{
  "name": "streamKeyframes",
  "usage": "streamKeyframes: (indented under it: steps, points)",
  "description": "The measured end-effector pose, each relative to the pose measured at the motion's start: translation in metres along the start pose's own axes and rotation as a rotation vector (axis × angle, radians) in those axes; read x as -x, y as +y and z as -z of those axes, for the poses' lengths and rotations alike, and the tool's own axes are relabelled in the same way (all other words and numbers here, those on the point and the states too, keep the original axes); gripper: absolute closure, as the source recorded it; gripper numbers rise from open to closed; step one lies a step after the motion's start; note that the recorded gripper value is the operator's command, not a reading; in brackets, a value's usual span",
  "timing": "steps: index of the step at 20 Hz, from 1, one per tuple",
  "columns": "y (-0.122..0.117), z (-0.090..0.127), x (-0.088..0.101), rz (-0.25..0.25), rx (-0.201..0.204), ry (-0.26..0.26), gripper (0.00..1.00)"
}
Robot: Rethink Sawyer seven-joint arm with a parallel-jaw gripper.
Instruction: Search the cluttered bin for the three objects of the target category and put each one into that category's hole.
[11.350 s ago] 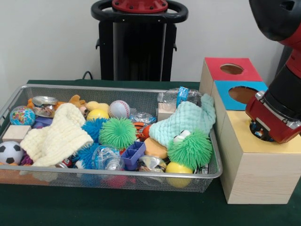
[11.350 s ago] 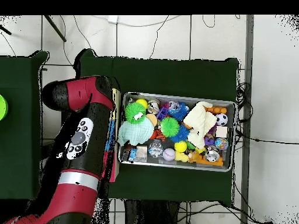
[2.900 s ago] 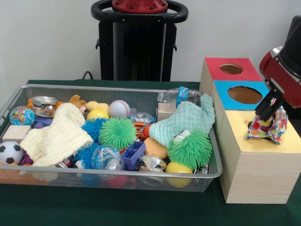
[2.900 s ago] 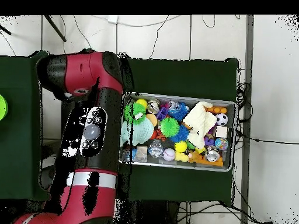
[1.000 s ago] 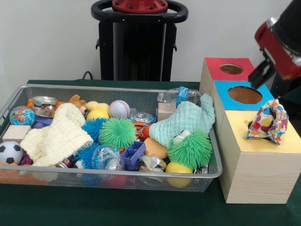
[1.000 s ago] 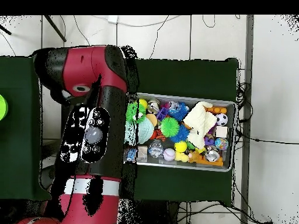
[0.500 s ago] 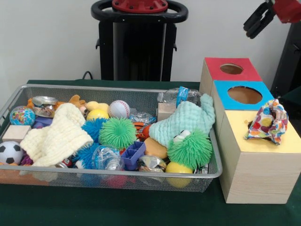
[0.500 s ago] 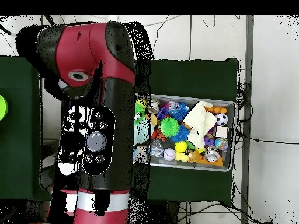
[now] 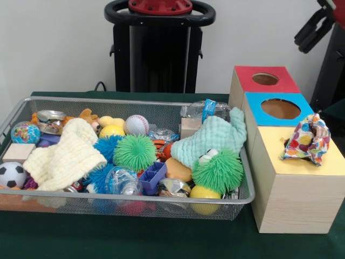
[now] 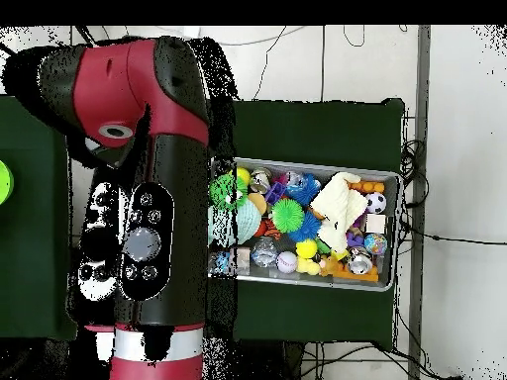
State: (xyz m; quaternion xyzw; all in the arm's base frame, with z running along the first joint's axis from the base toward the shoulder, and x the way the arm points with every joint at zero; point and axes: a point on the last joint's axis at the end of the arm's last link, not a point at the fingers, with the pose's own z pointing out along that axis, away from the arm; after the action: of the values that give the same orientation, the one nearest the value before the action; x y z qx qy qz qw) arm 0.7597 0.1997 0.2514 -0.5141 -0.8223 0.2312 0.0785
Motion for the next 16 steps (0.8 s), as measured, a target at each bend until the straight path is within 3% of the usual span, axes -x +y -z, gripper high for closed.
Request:
streamKeyframes:
  steps: [5, 16]
  points:
    - [0.016, -0.014, -0.014, 0.026, 0.027, -0.023, 1.0]
    - [0.024, -0.027, -0.026, 0.045, 0.018, -0.018, 1.0]
